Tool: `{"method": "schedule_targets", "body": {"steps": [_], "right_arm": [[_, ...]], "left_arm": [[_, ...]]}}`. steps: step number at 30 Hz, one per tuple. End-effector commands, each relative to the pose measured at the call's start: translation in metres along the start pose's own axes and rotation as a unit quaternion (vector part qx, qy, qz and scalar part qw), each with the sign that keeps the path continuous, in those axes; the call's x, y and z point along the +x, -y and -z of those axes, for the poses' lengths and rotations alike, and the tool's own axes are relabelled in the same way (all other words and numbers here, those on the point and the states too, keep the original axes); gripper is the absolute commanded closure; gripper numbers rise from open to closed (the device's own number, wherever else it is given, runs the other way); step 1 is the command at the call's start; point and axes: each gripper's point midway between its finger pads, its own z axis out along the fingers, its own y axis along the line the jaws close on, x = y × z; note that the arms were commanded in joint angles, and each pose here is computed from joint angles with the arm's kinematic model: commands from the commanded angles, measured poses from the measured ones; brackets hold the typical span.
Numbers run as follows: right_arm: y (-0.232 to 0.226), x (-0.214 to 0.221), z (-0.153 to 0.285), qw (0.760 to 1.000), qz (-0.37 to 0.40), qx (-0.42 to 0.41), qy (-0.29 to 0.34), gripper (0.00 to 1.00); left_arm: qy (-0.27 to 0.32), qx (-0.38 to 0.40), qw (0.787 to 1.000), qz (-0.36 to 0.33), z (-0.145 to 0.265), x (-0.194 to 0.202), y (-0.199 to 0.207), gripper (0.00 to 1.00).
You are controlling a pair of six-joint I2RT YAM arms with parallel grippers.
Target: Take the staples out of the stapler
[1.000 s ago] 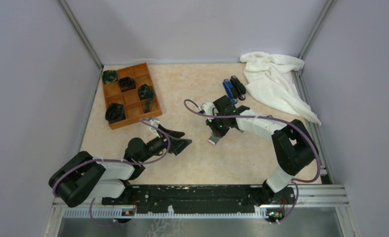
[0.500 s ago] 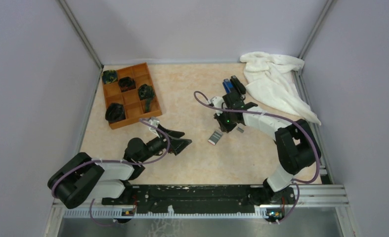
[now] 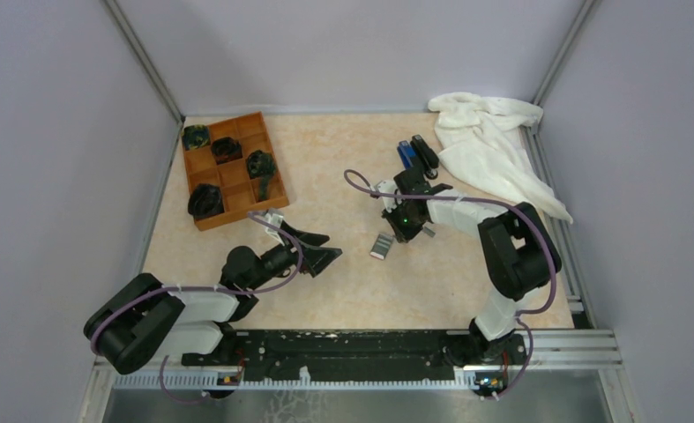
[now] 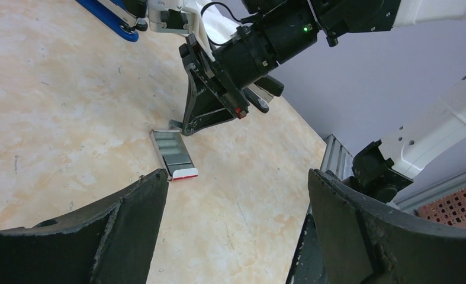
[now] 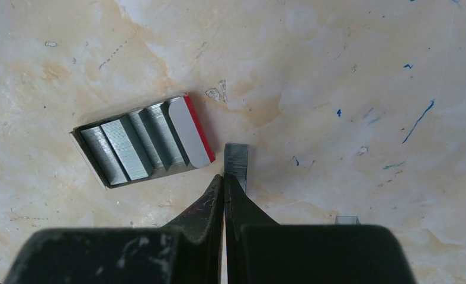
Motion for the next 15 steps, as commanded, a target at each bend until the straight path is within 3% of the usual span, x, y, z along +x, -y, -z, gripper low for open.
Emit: {"method": "schedule_targets", "body": {"steps": [1,15], "right_arm": [[0.002,-0.005,0.0,1.0,0.007,0.0,0.005,1.0],[-0.029,-0.005,0.0,0.997,0.046,-0.063,0.006,1.0]], "left_arm": [[0.007,0.011,1.0,-0.005,0.002,-0.002,0.006,0.07],[0.009,0.01,1.0,-0.008,0.002,-0.003,0.006,0.07]]}}
